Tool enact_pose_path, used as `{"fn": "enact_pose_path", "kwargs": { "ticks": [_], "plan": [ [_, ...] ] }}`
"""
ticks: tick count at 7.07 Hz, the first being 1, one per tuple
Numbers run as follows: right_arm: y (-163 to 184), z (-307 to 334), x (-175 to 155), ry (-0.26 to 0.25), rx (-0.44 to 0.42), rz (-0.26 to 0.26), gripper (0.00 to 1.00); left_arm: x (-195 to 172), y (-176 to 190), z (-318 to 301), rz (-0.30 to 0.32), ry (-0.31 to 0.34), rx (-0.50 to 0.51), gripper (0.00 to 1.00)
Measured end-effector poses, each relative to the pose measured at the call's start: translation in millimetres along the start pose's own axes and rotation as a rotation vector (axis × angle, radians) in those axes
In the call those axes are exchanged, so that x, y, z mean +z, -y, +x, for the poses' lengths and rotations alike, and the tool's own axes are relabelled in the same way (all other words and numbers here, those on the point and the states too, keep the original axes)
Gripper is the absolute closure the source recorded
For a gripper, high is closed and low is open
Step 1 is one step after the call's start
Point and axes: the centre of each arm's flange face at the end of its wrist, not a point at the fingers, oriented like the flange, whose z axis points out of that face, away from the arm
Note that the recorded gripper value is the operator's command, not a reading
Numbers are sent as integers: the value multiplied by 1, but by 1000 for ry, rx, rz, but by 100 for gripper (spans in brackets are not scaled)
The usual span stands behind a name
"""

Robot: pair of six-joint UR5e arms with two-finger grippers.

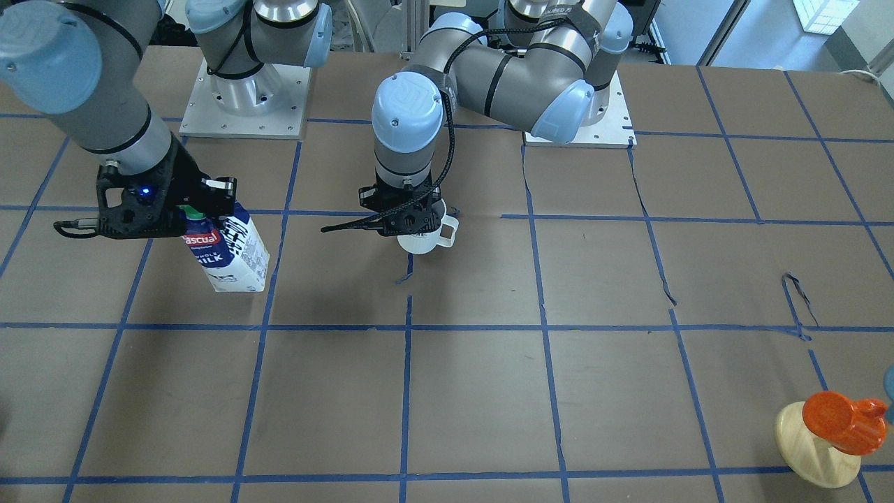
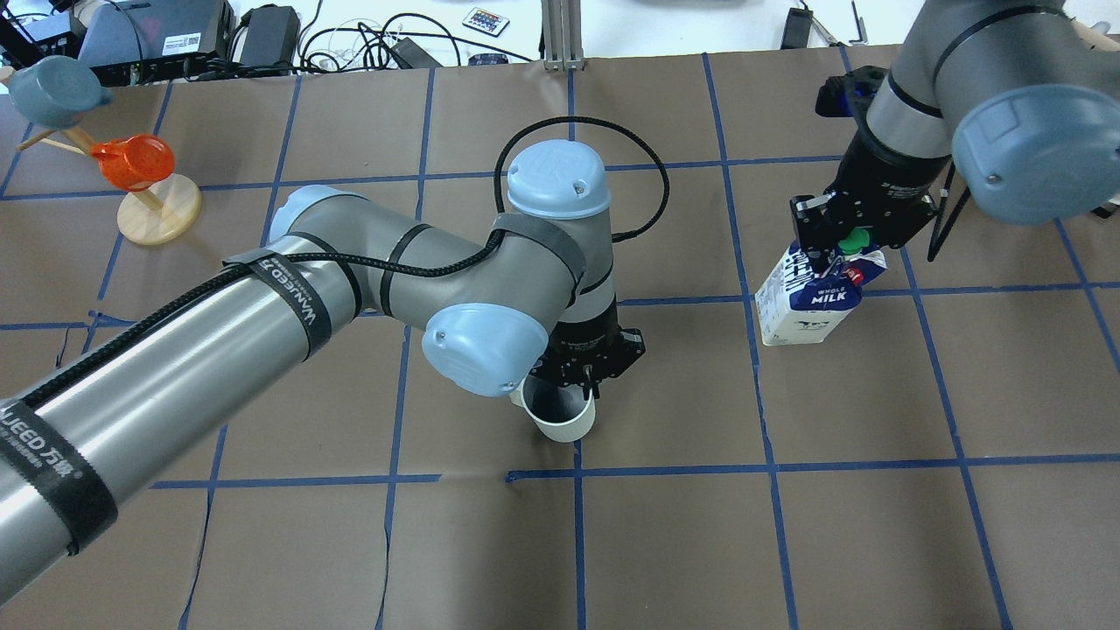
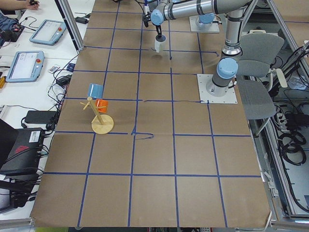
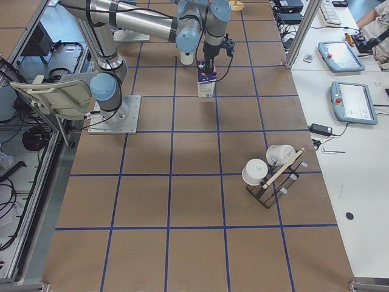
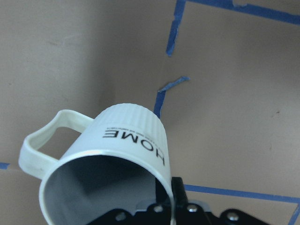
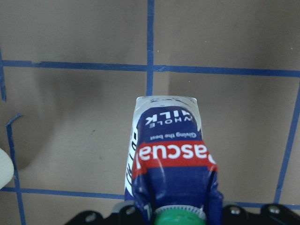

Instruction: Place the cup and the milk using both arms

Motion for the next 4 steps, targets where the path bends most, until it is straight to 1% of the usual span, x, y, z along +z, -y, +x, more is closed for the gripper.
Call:
{"fn": "enact_pose_path", "kwargs": {
  "ticks": [1,3,4],
  "plan": [
    [-1,-10,1,4,-7,1,85,6,1,3,-3,0,4,0],
    [-1,-19,2,31,-12,2,86,4,-1,2,3,3,8,0],
    [-2,-22,3,37,-15,1,87,-11,-3,-1,21,-7,13,0]
  ]
}}
